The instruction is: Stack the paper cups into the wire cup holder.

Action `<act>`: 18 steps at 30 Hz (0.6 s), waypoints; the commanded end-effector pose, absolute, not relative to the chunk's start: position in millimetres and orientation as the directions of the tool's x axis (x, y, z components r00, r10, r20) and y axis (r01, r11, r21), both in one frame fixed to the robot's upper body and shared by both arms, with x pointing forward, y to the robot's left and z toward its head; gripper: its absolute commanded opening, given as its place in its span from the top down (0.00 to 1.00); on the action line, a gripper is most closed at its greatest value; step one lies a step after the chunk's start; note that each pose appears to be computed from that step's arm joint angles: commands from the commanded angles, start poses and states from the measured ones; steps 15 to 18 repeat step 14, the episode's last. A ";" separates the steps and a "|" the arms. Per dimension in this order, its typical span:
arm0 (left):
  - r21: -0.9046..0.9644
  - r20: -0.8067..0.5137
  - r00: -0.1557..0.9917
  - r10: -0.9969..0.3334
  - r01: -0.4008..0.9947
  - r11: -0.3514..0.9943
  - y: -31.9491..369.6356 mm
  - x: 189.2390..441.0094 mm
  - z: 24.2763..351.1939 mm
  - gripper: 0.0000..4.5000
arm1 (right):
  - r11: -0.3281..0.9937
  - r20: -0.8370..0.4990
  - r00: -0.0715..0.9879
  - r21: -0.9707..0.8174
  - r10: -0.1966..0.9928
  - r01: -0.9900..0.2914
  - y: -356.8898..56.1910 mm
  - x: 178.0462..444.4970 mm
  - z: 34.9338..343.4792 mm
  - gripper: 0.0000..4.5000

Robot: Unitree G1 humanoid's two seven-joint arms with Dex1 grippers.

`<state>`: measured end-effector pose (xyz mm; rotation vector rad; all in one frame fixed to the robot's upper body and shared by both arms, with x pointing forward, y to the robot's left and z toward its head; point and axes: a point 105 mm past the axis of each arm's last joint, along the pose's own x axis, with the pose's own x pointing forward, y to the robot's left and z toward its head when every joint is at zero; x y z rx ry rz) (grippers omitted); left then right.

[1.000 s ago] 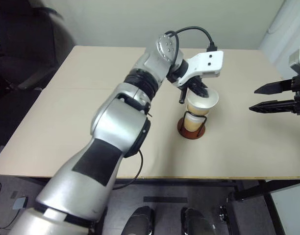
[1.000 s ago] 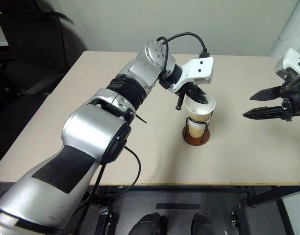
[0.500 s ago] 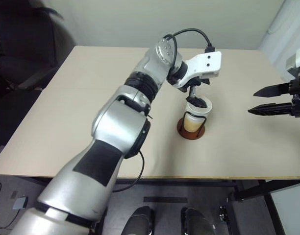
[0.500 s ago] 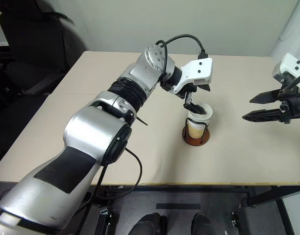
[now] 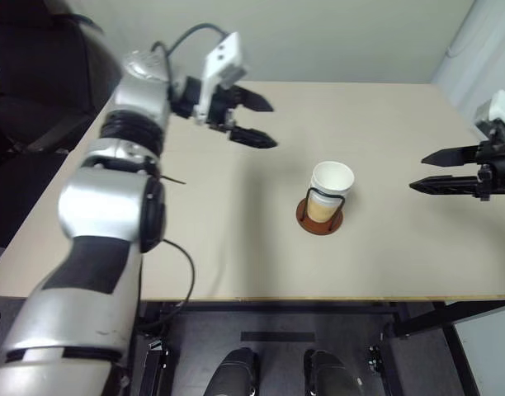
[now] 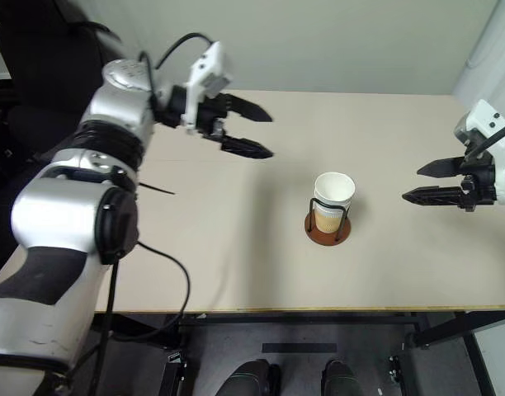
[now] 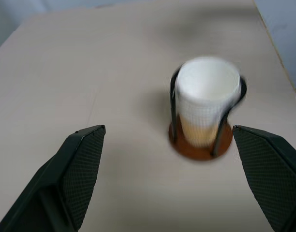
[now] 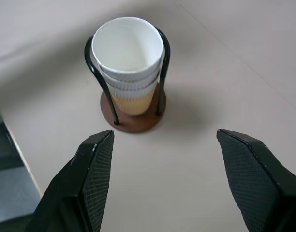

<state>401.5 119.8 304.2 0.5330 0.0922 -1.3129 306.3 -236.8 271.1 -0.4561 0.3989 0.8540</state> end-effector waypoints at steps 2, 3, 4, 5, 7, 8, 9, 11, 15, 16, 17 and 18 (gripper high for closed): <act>0.339 -0.284 0.342 -0.896 0.910 0.240 154.2 395.2 325.9 0.00 | 0.571 -0.451 0.634 -0.286 0.629 -0.770 -234.5 309.7 286.2 0.24; 0.338 -0.281 0.362 -0.889 0.904 0.261 160.6 395.4 325.3 0.00 | 0.567 -0.451 0.633 -0.289 0.629 -0.771 -234.2 310.9 285.7 0.24; 0.333 -0.275 0.383 -0.882 0.898 0.286 166.7 395.9 324.9 0.00 | 0.560 -0.455 0.628 -0.292 0.631 -0.775 -234.1 311.8 284.8 0.24; 0.329 -0.270 0.398 -0.877 0.894 0.304 170.5 396.3 324.7 0.00 | 0.555 -0.458 0.625 -0.294 0.633 -0.778 -233.4 312.9 284.2 0.24; 0.324 -0.266 0.412 -0.871 0.890 0.322 175.7 396.7 320.9 0.00 | 0.540 -0.468 0.615 -0.301 0.635 -0.786 -231.9 315.4 279.9 0.24; 0.321 -0.266 0.411 -0.872 0.891 0.322 176.4 396.4 319.2 0.00 | 0.536 -0.470 0.614 -0.305 0.634 -0.787 -231.5 316.1 278.4 0.24; 0.314 -0.264 0.410 -0.873 0.892 0.324 176.6 396.3 317.8 0.00 | 0.533 -0.472 0.612 -0.307 0.634 -0.789 -231.0 316.1 277.2 0.24; 0.302 -0.261 0.403 -0.877 0.897 0.322 175.5 396.2 314.0 0.00 | 0.527 -0.474 0.609 -0.309 0.636 -0.792 -230.3 313.7 276.9 0.24; 0.294 -0.260 0.396 -0.881 0.901 0.318 173.6 396.5 308.8 0.00 | 0.527 -0.477 0.616 -0.323 0.627 -0.786 -232.9 312.4 278.1 0.24; 0.294 -0.260 0.396 -0.881 0.901 0.318 173.6 396.5 308.8 0.00 | 0.527 -0.477 0.616 -0.323 0.627 -0.786 -232.9 312.4 278.1 0.24; 0.294 -0.260 0.396 -0.881 0.901 0.318 173.6 396.5 308.8 0.00 | 0.527 -0.477 0.616 -0.323 0.627 -0.786 -232.9 312.4 278.1 0.24; 0.294 -0.260 0.396 -0.881 0.901 0.318 173.6 396.5 308.8 0.00 | 0.527 -0.477 0.616 -0.323 0.627 -0.786 -232.9 312.4 278.1 0.24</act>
